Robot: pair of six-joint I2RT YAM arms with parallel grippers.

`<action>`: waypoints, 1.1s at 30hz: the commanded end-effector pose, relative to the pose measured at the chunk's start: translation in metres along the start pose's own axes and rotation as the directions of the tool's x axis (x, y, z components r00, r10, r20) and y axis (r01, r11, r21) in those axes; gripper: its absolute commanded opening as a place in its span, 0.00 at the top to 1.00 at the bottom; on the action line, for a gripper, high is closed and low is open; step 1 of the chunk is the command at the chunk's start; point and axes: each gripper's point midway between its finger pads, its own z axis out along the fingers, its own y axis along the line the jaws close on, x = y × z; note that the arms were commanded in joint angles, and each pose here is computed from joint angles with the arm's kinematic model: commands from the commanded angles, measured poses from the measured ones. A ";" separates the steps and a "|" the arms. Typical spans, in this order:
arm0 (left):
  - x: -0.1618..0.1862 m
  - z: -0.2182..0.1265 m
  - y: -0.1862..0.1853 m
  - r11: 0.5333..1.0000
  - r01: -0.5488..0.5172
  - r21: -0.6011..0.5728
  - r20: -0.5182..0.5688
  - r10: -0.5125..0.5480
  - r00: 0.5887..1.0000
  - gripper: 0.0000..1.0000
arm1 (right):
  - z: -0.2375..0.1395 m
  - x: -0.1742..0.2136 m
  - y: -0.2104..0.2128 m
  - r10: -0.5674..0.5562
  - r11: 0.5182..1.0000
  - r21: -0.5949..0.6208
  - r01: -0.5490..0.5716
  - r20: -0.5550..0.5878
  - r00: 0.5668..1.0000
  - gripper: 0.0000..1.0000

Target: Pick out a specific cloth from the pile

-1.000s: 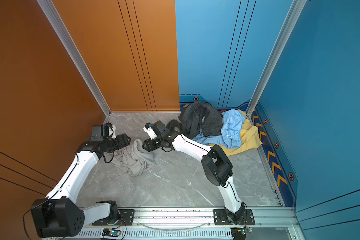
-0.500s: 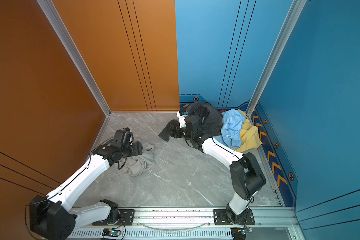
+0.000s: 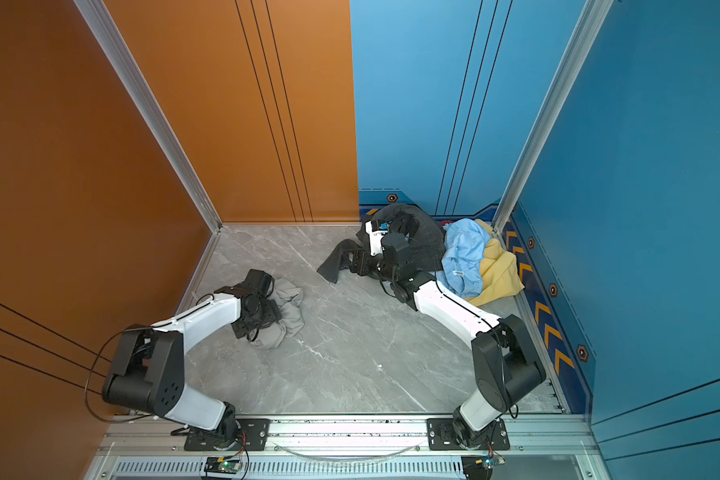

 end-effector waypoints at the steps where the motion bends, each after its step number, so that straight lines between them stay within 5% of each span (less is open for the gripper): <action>1: -0.028 0.006 -0.013 0.990 0.138 0.003 0.049 -0.138 0.989 0.09 | -0.010 -0.012 -0.010 0.000 1.000 0.026 -0.002 0.044 0.999 0.30; 10: -0.080 0.042 -0.045 0.879 0.477 0.018 -0.005 -0.477 0.879 0.12 | -0.019 -0.021 -0.035 0.021 0.997 0.075 -0.026 0.059 0.998 0.29; 20: -0.141 0.070 -0.067 0.590 0.806 0.033 0.047 -0.807 0.589 0.13 | -0.028 -0.021 -0.059 0.024 0.991 0.128 -0.030 0.051 0.998 0.29; 25: -0.157 0.080 -0.057 0.417 0.909 0.018 0.088 -0.906 0.415 0.13 | -0.032 -0.019 -0.068 0.021 0.990 0.140 -0.028 0.050 0.999 0.29; 29: -0.170 0.077 -0.051 0.321 0.947 0.026 0.145 -0.938 0.314 0.12 | -0.035 -0.019 -0.069 0.011 0.990 0.138 -0.018 0.046 0.999 0.28; 31: -0.177 0.077 -0.052 0.297 0.954 0.035 0.143 -0.946 0.290 0.13 | -0.037 -0.018 -0.069 -0.005 0.989 0.145 -0.001 0.041 0.999 0.28; 33: -0.193 0.064 -0.057 0.354 0.932 0.077 0.161 -0.927 0.339 0.10 | -0.041 -0.019 -0.072 -0.024 0.986 0.163 0.017 0.038 0.999 0.24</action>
